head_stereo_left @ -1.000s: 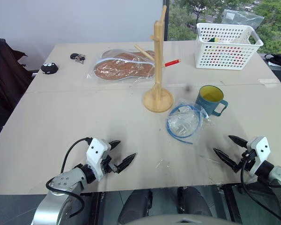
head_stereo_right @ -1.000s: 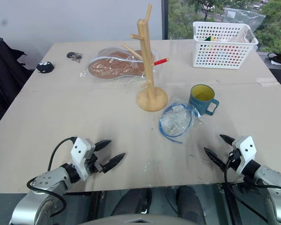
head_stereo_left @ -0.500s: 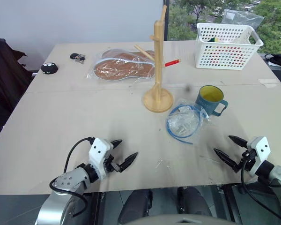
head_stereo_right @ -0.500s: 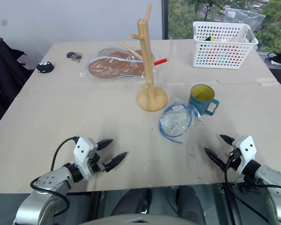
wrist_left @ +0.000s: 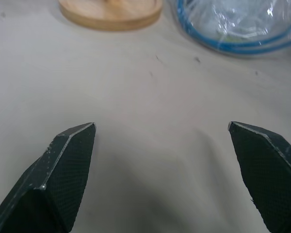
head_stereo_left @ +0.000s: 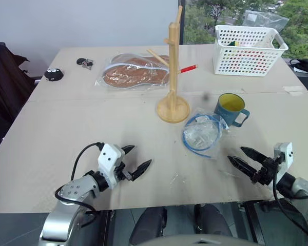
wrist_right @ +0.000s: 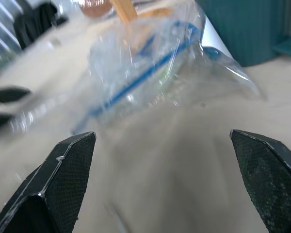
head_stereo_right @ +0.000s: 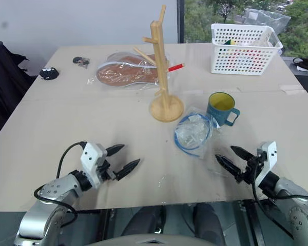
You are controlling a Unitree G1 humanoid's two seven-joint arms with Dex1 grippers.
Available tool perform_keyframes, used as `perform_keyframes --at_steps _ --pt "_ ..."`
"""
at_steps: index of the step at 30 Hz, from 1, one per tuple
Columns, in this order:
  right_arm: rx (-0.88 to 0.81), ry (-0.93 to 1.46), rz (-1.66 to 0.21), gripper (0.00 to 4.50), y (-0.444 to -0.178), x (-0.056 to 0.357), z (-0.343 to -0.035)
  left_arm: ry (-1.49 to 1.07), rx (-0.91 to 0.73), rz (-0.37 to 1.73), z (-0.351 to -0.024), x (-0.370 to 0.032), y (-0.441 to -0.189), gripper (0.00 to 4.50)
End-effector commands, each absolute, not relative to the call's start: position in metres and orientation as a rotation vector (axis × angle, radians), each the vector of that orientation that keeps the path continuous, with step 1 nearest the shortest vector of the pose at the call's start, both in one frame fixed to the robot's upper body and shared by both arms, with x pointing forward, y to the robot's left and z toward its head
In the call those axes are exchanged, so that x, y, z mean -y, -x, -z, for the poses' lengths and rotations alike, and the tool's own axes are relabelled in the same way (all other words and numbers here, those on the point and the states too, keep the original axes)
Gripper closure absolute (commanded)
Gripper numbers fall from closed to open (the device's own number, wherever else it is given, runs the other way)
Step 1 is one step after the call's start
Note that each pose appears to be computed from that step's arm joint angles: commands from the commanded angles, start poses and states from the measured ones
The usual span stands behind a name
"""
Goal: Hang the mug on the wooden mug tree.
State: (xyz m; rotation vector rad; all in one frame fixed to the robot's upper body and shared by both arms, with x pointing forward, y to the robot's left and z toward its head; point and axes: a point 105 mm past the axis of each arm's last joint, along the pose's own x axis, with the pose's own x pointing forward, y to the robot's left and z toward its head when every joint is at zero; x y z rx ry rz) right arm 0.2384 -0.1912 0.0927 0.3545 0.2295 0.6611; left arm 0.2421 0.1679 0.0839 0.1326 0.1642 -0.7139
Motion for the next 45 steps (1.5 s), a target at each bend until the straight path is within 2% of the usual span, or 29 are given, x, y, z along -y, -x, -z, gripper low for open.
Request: perform_keyframes --at_steps 1,9,15,22,25,27,30,33,41,45 --pt "-0.172 -0.471 -0.630 0.01 -0.255 0.184 -0.113 -0.149 -0.042 0.801 -0.112 -0.158 -0.238 0.00" --pt "-0.270 -0.624 -0.716 0.01 -0.276 0.153 -0.116 -0.119 0.013 0.967 -0.142 -0.143 -0.229 0.00" --pt "-0.377 -0.554 -0.758 0.01 -0.285 0.128 -0.100 -0.147 0.048 0.997 -0.158 -0.135 -0.233 0.00" --pt "-0.354 -0.504 -0.793 0.01 -0.291 0.102 -0.109 -0.153 0.039 0.997 -0.156 -0.135 -0.233 0.00" --pt "-0.347 -0.510 -0.782 0.78 -0.292 0.102 -0.109 -0.147 0.031 1.002 -0.153 -0.135 -0.232 0.00" --pt "-0.346 -0.510 -0.780 1.76 -0.292 0.103 -0.108 -0.146 0.029 1.004 -0.153 -0.135 -0.232 0.00" --pt "-0.346 -0.514 -0.777 2.92 -0.291 0.104 -0.107 -0.145 0.020 1.008 -0.151 -0.137 -0.232 0.00" --pt "-0.340 -0.516 -0.776 4.43 -0.291 0.104 -0.107 -0.146 0.016 1.017 -0.150 -0.138 -0.231 0.00" --pt "-0.272 -0.510 -0.891 4.43 -0.279 0.092 -0.125 -0.147 -0.004 1.041 -0.149 -0.144 -0.225 0.00" --pt "-0.244 -0.483 -1.119 4.43 -0.245 0.080 -0.149 -0.039 -0.042 1.213 -0.159 -0.138 -0.202 0.00"
